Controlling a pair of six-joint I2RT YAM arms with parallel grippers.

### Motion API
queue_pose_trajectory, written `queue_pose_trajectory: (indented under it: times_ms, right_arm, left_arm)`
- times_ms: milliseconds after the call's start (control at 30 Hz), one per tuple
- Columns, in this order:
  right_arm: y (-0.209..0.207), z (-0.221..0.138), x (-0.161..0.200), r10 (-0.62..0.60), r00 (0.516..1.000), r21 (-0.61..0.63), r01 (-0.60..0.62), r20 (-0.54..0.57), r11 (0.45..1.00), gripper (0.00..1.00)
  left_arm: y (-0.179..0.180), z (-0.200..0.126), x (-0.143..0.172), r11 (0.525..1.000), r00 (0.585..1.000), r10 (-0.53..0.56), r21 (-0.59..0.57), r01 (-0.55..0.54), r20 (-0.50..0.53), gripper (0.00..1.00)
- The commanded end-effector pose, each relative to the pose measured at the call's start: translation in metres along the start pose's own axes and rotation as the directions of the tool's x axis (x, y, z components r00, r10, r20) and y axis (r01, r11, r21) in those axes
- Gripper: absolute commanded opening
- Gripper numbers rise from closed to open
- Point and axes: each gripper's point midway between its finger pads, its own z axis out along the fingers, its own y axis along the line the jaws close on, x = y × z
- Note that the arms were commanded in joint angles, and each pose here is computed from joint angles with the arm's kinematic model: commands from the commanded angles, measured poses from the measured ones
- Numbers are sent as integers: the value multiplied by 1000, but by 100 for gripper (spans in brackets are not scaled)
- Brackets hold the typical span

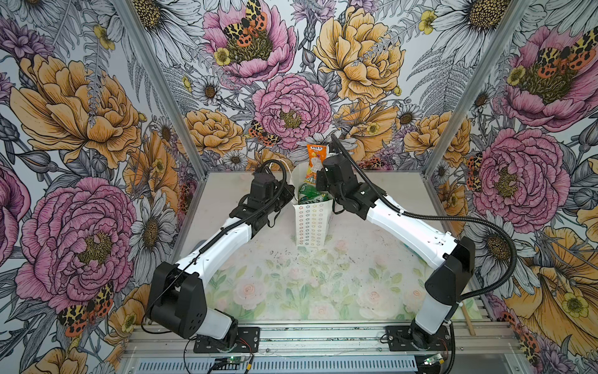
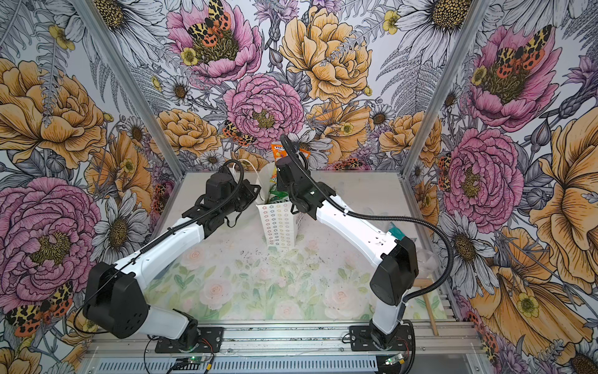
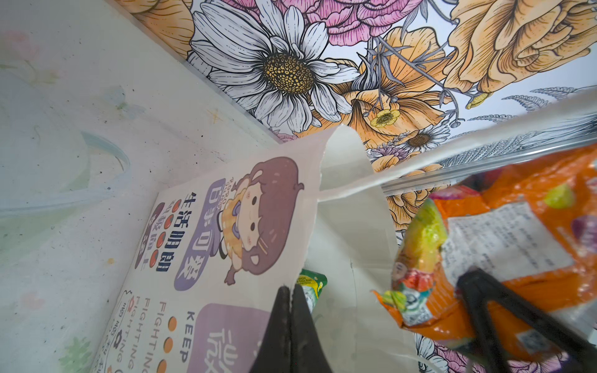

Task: Place the snacks into the paper bag
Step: Place the snack in the paper bag.

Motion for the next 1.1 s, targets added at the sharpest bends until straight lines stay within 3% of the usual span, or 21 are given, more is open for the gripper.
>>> queue_pose_trajectory:
  times_ms: [0,367,833,1067]
  right_arm:
    - [-5,-11,-16,-16,998,12,15,54,1000,0]
    - [-4,-11,9,-79,996,11,80,-41,997,0]
    - [13,-28,22,-38,992,-111,25,-119,994,0]
    - [19,-41,10,-16,993,-160,-3,-113,987,12]
  left_arm:
    - [-10,-9,-5,999,1000,-13,46,12,6,0]
    - [-9,-9,-6,999,1000,-14,43,13,6,0]
    - [-9,-8,-2,999,1000,-19,46,19,-1,0]
    - [-9,-6,-2,999,1000,-19,45,19,-2,0]
